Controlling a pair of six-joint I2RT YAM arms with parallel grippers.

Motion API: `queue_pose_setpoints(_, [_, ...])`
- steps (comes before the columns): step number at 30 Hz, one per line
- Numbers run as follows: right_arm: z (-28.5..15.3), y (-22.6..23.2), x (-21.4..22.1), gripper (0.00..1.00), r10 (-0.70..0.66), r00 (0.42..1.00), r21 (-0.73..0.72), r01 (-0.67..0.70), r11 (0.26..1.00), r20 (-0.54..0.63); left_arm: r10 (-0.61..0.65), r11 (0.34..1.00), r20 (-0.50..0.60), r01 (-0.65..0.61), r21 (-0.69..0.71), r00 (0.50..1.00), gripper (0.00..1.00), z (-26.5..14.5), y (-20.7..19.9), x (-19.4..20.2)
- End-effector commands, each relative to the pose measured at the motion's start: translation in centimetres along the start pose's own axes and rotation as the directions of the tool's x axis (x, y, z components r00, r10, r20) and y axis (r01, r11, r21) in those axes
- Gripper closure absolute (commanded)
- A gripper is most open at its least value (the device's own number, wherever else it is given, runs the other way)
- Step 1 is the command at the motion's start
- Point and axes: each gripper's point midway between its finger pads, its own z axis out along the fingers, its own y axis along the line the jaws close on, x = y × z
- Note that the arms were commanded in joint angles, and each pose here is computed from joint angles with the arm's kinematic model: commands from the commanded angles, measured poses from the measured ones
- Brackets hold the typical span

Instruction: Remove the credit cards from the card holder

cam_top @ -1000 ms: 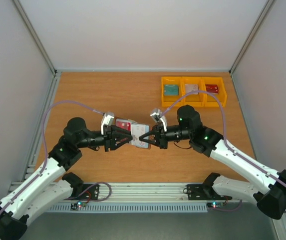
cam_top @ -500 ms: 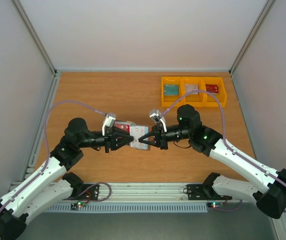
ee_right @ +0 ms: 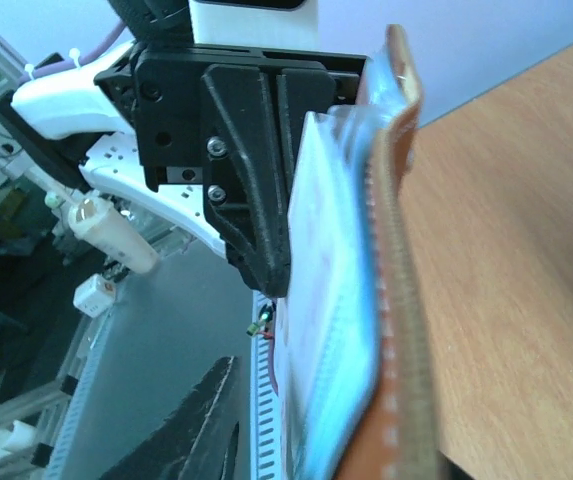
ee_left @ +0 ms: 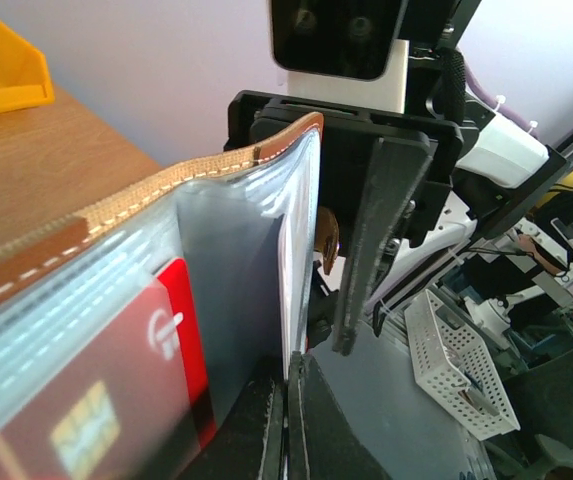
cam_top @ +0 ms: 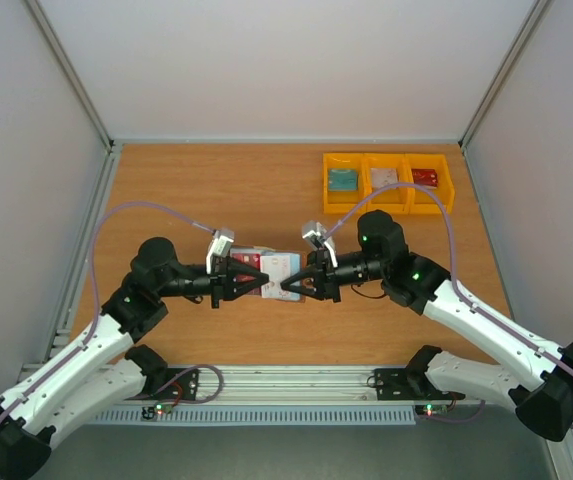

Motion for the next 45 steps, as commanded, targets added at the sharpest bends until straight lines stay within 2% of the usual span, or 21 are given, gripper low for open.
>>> queue_pose_setpoints(1, [-0.2,2.0,-1.2,0.72,-0.015,1.000,-0.087,0.015,0.996,0.004,-0.010,0.999,0.024,0.011,-0.038,1.000,1.00,-0.1,0.9,0.0])
queue_pose_setpoints(7, [-1.0,2.0,-0.9,0.71,-0.025,0.999,-0.056,0.026,0.998,0.019,-0.005,1.000,0.021,0.005,-0.027,1.000,1.00,-0.3,0.5,-0.1])
queue_pose_setpoints(15, [-1.6,1.7,-1.0,0.97,-0.002,1.000,-0.044,0.004,0.999,0.028,0.002,1.000,0.026,-0.001,-0.023,1.000,1.00,-0.5,0.5,0.2])
queue_pose_setpoints(18, [-1.5,1.8,-1.2,0.99,-0.006,0.999,-0.049,0.008,0.999,0.031,0.028,1.000,0.032,-0.028,0.006,0.999,1.00,-0.5,0.0,-0.1])
queue_pose_setpoints(19, [-1.5,1.8,-1.2,0.99,-0.008,0.999,-0.050,0.010,0.999,0.032,0.037,0.999,0.039,-0.038,0.014,0.999,0.97,-0.5,-0.2,-0.2])
queue_pose_setpoints(21, [-1.5,1.8,-1.2,0.99,-0.014,0.999,-0.050,0.016,0.999,0.031,0.056,0.998,0.051,-0.057,0.020,0.997,0.81,-0.6,-0.6,-0.6])
queue_pose_setpoints(24, [-1.6,2.0,-1.0,0.99,-0.017,1.000,-0.058,0.019,0.998,0.022,0.073,0.997,0.059,-0.074,0.022,0.996,0.73,-0.8,-1.1,-1.1])
queue_pose_setpoints(29, [-1.4,2.4,-0.7,0.99,-0.003,1.000,-0.101,0.003,0.995,-0.001,0.035,0.997,0.129,-0.026,-0.074,0.991,0.82,-1.3,0.8,-2.7])
queue_pose_setpoints(32, [-1.3,2.6,-0.6,0.99,0.000,1.000,-0.116,-0.001,0.993,-0.009,-0.012,0.995,0.165,0.028,-0.093,0.986,0.82,-1.6,1.4,-3.6])
queue_pose_setpoints(41, [-1.3,2.6,-0.4,0.99,-0.008,1.000,-0.119,0.007,0.993,-0.010,-0.007,0.999,0.139,0.014,-0.051,0.990,0.80,-1.0,0.8,-3.6])
queue_pose_setpoints(45, [-1.4,2.6,-0.5,0.99,-0.014,1.000,-0.120,0.013,0.993,-0.007,-0.011,0.998,0.141,0.019,-0.060,0.990,0.91,-0.8,1.1,-3.7])
